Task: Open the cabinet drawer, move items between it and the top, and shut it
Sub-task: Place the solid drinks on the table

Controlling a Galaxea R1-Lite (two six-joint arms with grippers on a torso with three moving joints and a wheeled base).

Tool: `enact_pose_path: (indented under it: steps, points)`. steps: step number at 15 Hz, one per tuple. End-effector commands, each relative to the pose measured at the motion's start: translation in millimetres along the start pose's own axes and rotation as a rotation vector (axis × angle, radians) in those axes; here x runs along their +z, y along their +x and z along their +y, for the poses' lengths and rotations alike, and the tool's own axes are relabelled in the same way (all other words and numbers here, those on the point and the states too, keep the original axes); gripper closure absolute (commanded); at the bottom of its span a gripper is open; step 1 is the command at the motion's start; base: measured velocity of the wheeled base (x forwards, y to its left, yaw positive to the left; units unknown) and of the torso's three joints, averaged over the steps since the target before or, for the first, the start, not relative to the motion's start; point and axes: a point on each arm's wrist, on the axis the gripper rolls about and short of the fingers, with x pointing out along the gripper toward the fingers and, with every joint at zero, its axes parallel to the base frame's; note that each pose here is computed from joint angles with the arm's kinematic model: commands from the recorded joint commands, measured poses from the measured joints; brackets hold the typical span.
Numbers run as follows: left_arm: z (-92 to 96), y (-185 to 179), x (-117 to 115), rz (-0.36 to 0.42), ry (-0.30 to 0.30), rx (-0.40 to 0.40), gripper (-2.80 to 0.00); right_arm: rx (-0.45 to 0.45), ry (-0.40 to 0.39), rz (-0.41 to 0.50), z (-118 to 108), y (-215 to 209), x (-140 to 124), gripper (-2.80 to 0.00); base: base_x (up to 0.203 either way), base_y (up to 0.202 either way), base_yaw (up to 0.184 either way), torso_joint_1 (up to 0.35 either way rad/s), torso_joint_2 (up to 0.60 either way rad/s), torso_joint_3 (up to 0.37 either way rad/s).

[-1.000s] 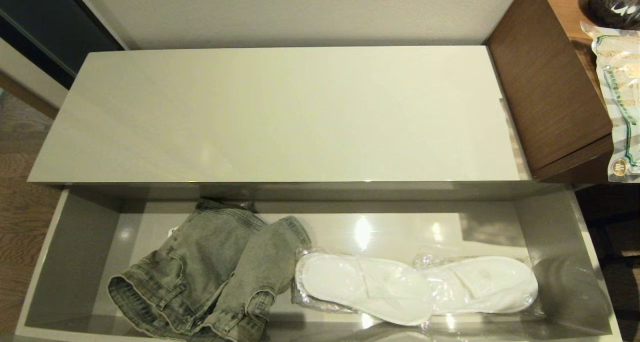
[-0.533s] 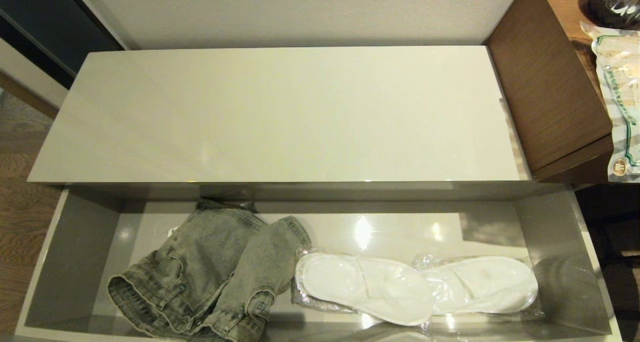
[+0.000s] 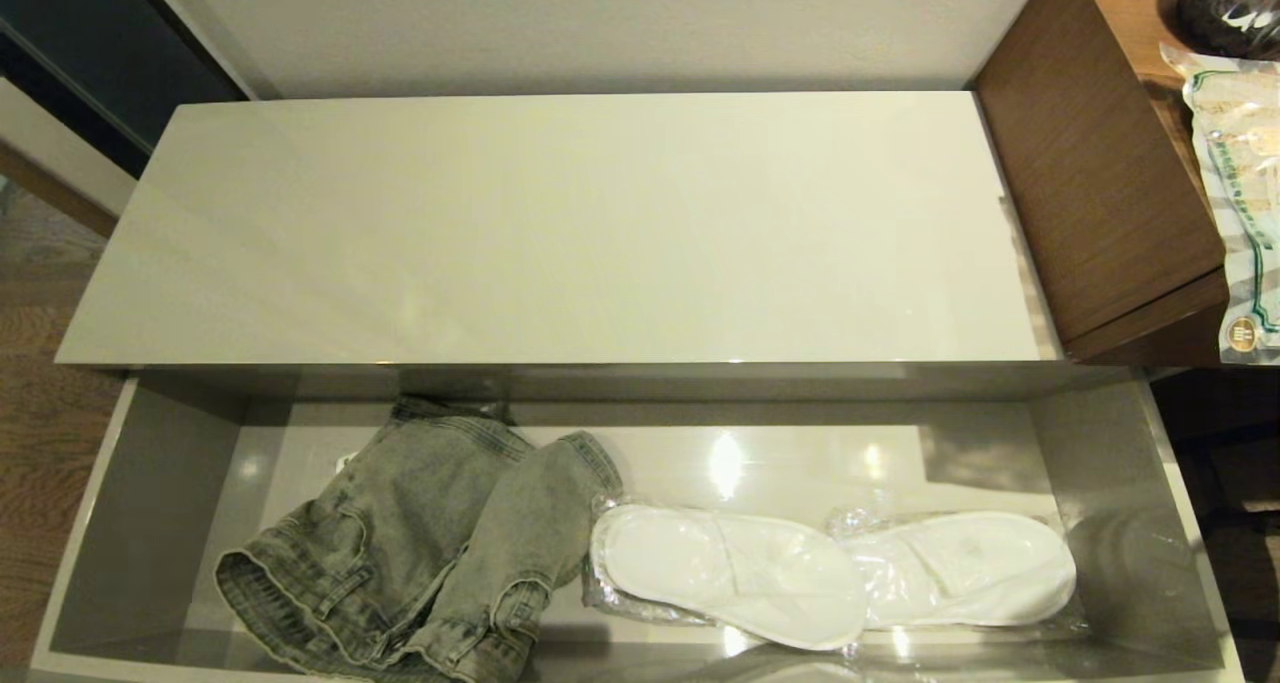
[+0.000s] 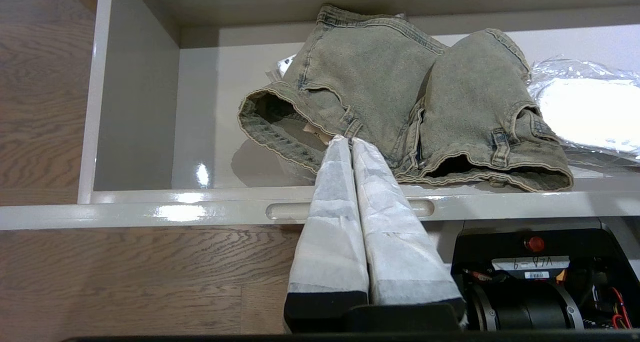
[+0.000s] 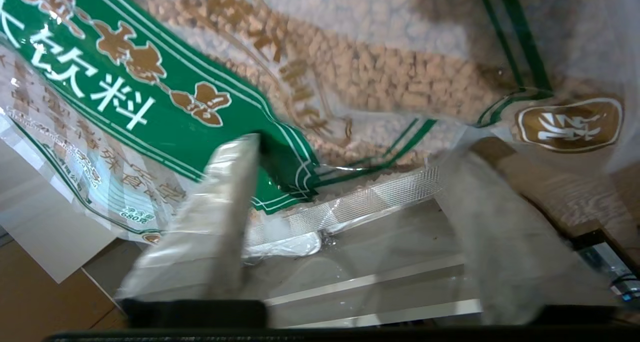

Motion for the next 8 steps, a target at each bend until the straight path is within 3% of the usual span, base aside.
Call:
enact_pose_path:
  steps: [1,8]
  points:
    - [0.0,0.0,0.0,0.000,0.000,0.001,0.00,0.006,-0.017,-0.011,9.3,-5.2,-3.2,0.00,0.000,0.000,0.000,0.000,0.00,0.000]
    - [0.0,0.0,0.0,0.000,0.000,0.000,0.00,0.005,-0.016,-0.013,11.8,-6.6,-4.2,0.00,0.000,0.000,0.000,0.000,0.00,0.000]
